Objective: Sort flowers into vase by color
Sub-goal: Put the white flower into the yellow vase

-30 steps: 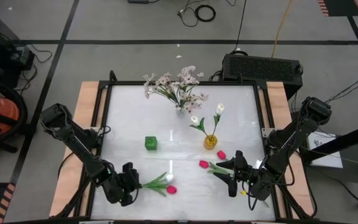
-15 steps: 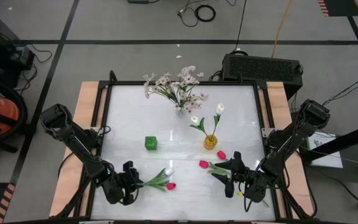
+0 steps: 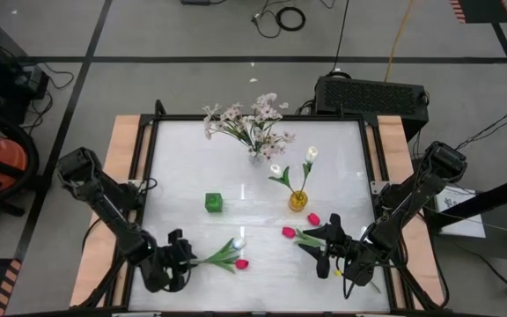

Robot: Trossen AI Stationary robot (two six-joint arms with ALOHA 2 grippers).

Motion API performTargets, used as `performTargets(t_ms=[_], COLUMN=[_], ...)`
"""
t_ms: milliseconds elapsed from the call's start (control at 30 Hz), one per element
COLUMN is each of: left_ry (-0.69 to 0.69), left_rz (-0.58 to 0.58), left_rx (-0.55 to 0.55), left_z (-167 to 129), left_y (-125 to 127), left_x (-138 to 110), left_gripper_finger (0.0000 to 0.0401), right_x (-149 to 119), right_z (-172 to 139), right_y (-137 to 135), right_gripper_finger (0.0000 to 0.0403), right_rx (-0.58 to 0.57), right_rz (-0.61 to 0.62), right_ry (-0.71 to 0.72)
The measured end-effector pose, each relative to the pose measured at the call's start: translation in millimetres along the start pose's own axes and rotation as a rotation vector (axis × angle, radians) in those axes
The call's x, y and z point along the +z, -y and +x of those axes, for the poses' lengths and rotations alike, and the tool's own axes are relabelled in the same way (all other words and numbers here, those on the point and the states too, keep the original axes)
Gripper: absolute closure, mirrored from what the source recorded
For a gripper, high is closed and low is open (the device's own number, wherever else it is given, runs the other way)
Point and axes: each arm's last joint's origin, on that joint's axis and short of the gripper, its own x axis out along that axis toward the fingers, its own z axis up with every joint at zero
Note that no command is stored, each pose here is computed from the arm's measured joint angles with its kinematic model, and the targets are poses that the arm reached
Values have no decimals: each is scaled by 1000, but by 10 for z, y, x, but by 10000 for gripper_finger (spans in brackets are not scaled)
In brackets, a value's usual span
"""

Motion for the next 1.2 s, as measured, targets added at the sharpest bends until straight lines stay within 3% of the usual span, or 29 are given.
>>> performTargets(t_ms=[233, 367, 500, 667, 867, 1200], left_ry=[6, 44, 41, 54, 106, 260], left_rz=[-40, -59, -63, -37, -17, 4], left_rx=[45, -31, -9, 46, 42, -16], left_z=[-33, -25, 65, 154, 104, -235], left_y=[-32, 22, -24, -56, -44, -50], left_x=[-104, -117, -191, -250, -199, 66], left_gripper_finger=[220, 214, 216, 259, 379, 395], right_x=[17, 35, 59, 78, 77, 126], right_z=[30, 60, 101, 140, 139, 168], right_y=[13, 27, 47, 62, 62, 40], right_gripper_finger=[195, 195, 195, 195, 195, 195], right_rx=[-12, -24, -40, -41, -39, -36], right_rz=[-6, -20, -37, -31, -33, 22], right_ry=[5, 9, 14, -3, -6, 35])
